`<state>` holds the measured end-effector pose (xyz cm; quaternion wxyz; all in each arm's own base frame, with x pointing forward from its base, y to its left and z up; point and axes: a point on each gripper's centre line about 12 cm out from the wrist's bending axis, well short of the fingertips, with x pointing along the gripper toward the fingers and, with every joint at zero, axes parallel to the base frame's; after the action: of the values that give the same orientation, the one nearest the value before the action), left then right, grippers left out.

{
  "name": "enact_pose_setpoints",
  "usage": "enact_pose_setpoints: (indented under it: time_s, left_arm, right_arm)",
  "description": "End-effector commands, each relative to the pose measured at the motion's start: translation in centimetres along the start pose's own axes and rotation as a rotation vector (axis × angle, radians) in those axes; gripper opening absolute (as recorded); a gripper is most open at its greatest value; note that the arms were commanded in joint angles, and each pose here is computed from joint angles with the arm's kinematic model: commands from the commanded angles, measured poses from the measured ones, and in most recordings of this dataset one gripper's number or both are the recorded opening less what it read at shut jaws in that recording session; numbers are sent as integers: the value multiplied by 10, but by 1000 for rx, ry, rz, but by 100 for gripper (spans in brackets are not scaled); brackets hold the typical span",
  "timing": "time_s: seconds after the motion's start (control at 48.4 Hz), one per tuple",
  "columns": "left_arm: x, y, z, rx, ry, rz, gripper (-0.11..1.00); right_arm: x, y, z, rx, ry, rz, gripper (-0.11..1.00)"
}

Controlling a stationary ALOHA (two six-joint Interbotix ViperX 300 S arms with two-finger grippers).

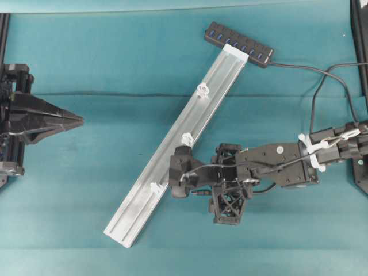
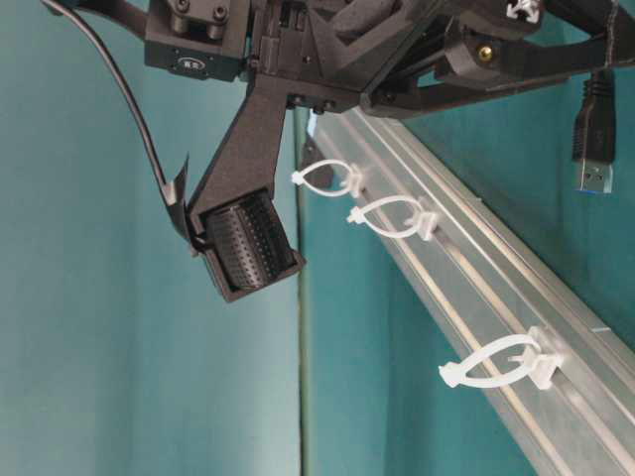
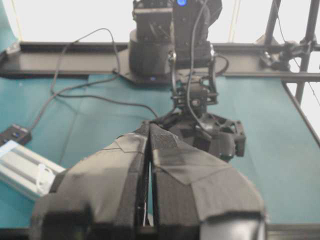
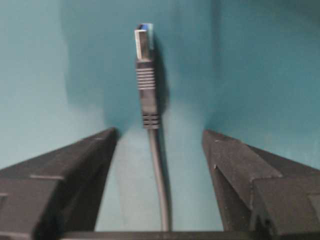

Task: Pass the USB cable through three rings with both arms.
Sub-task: 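Grasp the USB cable near its plug with the right gripper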

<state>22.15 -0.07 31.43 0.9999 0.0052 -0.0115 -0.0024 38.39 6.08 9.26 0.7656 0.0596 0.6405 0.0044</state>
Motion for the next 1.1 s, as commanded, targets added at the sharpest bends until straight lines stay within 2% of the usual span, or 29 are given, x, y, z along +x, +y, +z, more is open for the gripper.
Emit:
enact_pose_setpoints:
  time_s: [0.0,0.227,0.558,0.868,1.075]
  left_arm:
    - [3,1,10,0,-23,3,-1]
    - [4,1,9,0,-17,3,-1]
    - [4,1,9,2,-18,3,-1]
    - [3,1,9,2,-18,3,-1]
    - [3,1,10,2,-21,3,-1]
  right_arm:
    - [12,7,-5,-16,31,1,70]
    - [13,12,-10,-31,70,-3,52]
    - [10,15,-12,-35,103,-7,40]
    - [7,16,-8,-30,115,-8,12]
    - [6,16,-7,-32,123,-10,12]
